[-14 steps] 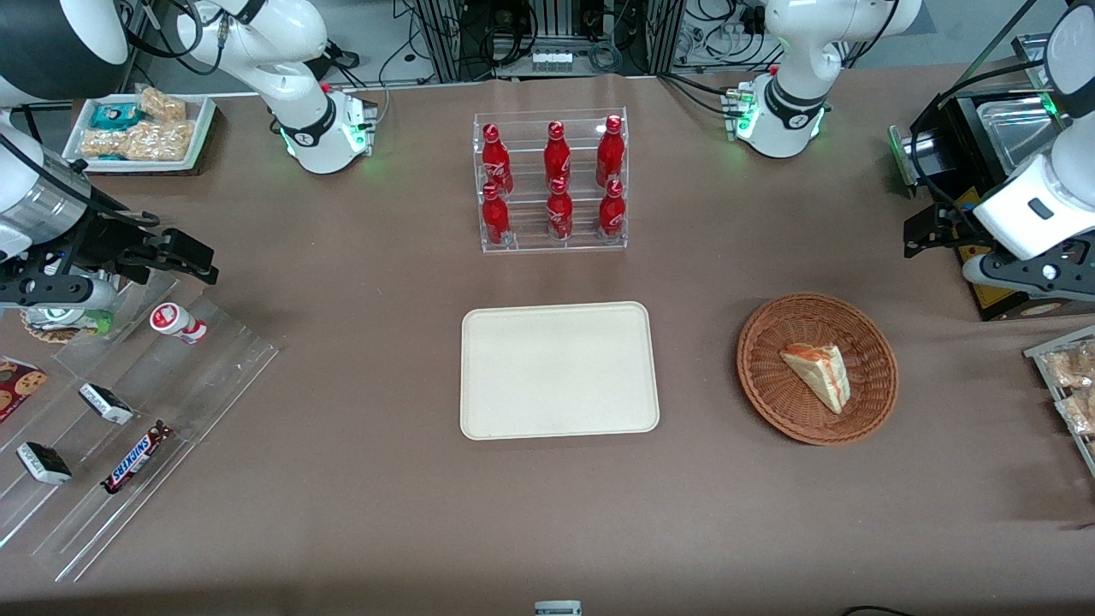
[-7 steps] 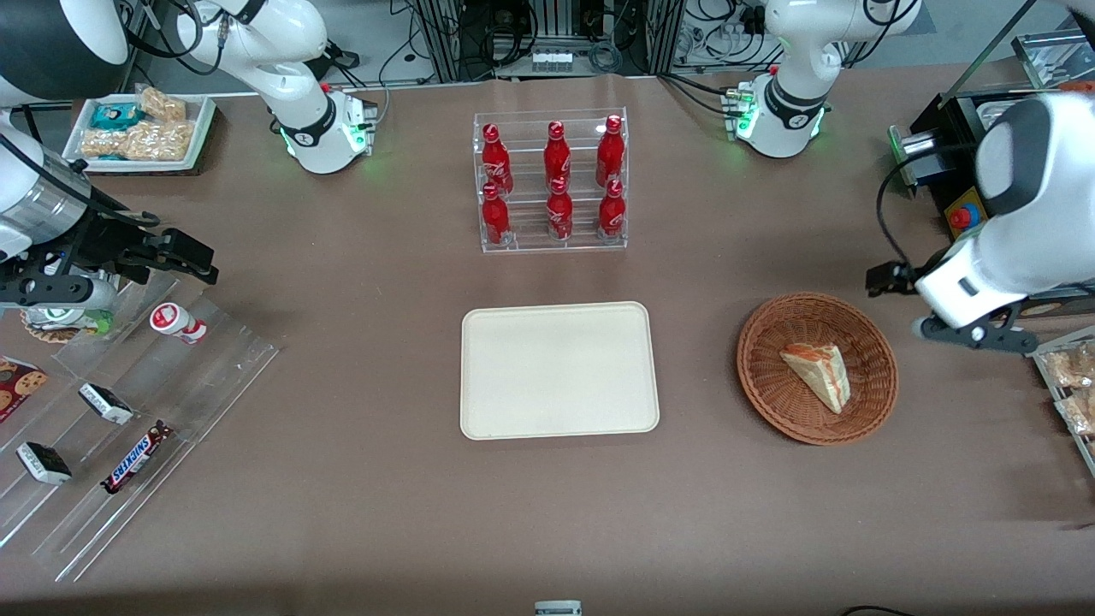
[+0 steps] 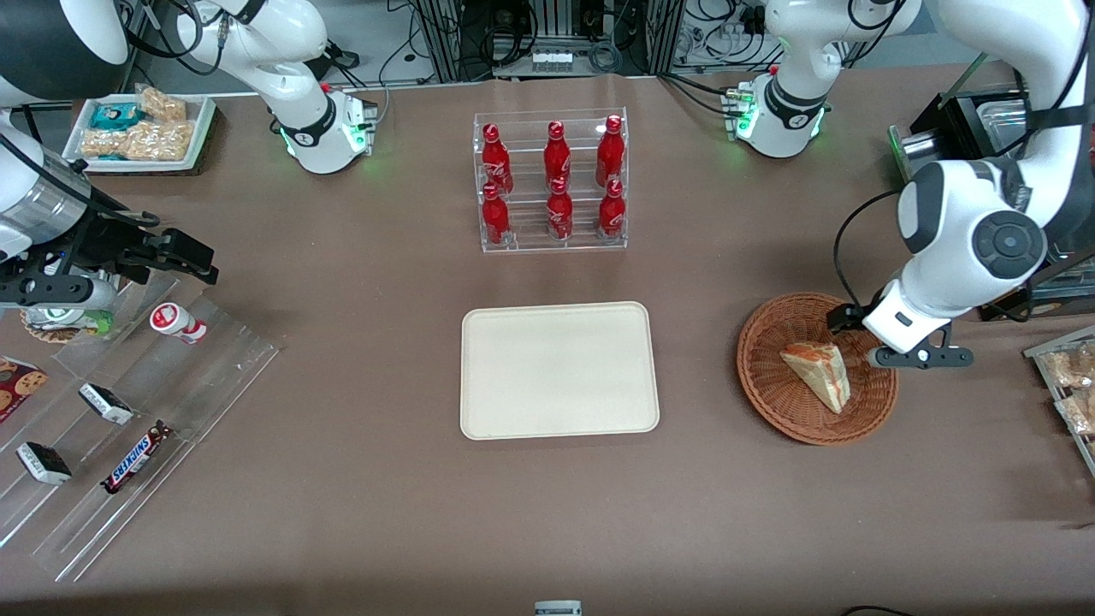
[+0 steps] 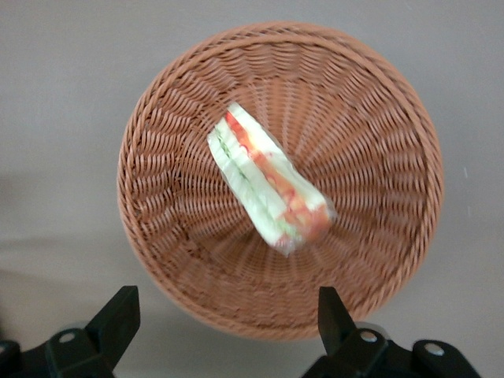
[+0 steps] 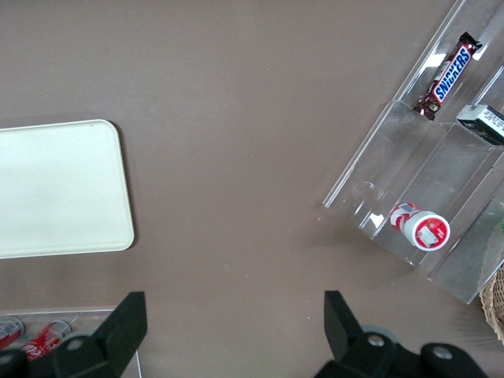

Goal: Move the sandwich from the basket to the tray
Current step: 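Lower the left gripper and grasp the wrapped sandwich in the basket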

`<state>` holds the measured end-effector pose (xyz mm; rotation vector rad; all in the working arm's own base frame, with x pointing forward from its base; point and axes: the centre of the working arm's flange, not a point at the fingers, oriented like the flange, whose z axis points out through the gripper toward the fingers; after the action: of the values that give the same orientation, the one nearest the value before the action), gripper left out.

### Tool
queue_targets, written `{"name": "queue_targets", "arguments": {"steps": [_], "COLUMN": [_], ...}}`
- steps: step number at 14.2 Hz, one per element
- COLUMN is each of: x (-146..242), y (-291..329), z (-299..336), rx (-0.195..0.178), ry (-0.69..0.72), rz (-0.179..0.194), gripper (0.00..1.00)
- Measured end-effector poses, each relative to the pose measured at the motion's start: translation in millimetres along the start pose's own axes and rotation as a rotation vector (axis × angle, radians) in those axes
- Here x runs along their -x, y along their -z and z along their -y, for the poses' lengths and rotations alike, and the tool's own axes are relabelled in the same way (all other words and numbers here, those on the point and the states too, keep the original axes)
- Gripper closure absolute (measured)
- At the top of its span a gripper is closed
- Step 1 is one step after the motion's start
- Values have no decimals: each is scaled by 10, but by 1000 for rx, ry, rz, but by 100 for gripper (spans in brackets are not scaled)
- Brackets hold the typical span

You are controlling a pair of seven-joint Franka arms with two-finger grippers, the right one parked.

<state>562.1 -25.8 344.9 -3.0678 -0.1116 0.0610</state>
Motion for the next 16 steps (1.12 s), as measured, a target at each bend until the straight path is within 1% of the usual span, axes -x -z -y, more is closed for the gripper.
{"name": "queue_targets", "arguments": {"steps": [3, 5, 7, 9, 11, 13, 14, 15, 16], "x": [5, -47, -101, -133, -158, -156, -151, -147, -144], "y": [-87, -154, -280, -408, -528, -679, -757, -810, -845], "z": [-69, -155, -230, -260, -272, -283, -288, -291, -293], "rx": [15, 40, 65, 76, 81, 72, 66, 62, 59], "ry": [312, 518, 665, 721, 739, 739, 738, 738, 737], "rz": [-41, -76, -96, -99, -100, -81, -69, -61, -55], "gripper": [0, 0, 0, 0, 0, 0, 5, 6, 13]}}
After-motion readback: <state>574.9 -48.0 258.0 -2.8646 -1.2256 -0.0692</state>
